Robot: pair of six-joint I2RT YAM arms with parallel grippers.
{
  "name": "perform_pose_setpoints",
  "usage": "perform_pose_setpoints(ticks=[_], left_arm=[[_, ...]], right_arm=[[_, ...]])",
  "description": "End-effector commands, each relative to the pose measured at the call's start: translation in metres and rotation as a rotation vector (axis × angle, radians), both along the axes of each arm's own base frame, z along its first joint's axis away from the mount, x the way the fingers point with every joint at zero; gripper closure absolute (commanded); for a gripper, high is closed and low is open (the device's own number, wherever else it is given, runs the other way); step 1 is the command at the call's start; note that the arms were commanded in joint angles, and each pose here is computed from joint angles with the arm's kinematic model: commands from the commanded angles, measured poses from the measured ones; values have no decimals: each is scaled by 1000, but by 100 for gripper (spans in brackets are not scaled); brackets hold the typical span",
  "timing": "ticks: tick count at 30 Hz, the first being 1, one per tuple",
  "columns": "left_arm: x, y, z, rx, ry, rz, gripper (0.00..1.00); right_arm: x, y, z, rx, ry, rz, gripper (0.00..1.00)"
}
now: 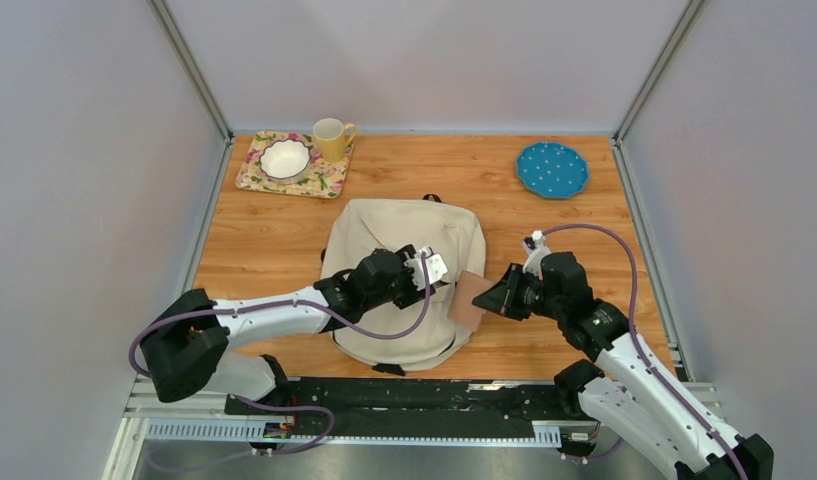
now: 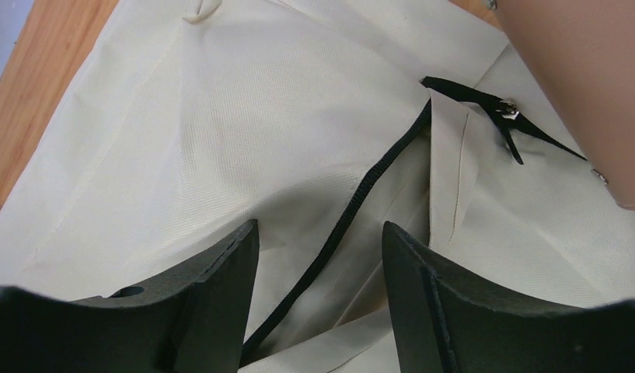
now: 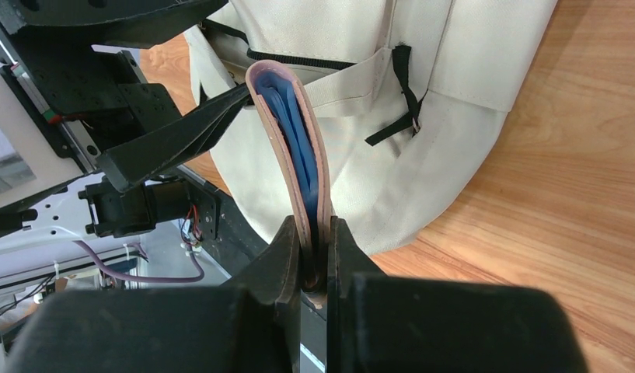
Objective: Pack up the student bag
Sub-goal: Place the stationery in the student bag.
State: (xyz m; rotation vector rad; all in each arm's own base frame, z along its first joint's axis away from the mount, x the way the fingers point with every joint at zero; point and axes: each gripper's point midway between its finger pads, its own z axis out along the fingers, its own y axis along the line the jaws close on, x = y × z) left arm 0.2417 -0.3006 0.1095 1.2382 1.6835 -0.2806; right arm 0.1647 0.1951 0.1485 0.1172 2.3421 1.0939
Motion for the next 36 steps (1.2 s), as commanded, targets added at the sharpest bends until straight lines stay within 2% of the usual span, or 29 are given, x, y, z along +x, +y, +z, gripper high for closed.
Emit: perform_pose_setpoints(ticks=[1, 12, 21, 30, 36], left_arm=[[-5, -26, 15, -91, -11, -11, 32], [28, -18, 39, -199, -181, 220, 30], [35, 0, 38, -92, -254, 262, 37], [30, 16, 20, 16, -256, 246, 59], [32, 12, 28, 26, -248, 241, 81]], right_arm=[[5, 3, 7, 22, -32, -3, 100], [6, 2, 4, 14, -32, -10, 100], [6, 3, 6, 22, -33, -12, 100], [7, 5, 8, 33, -34, -5, 100], [6, 7, 11, 48, -32, -1, 100]])
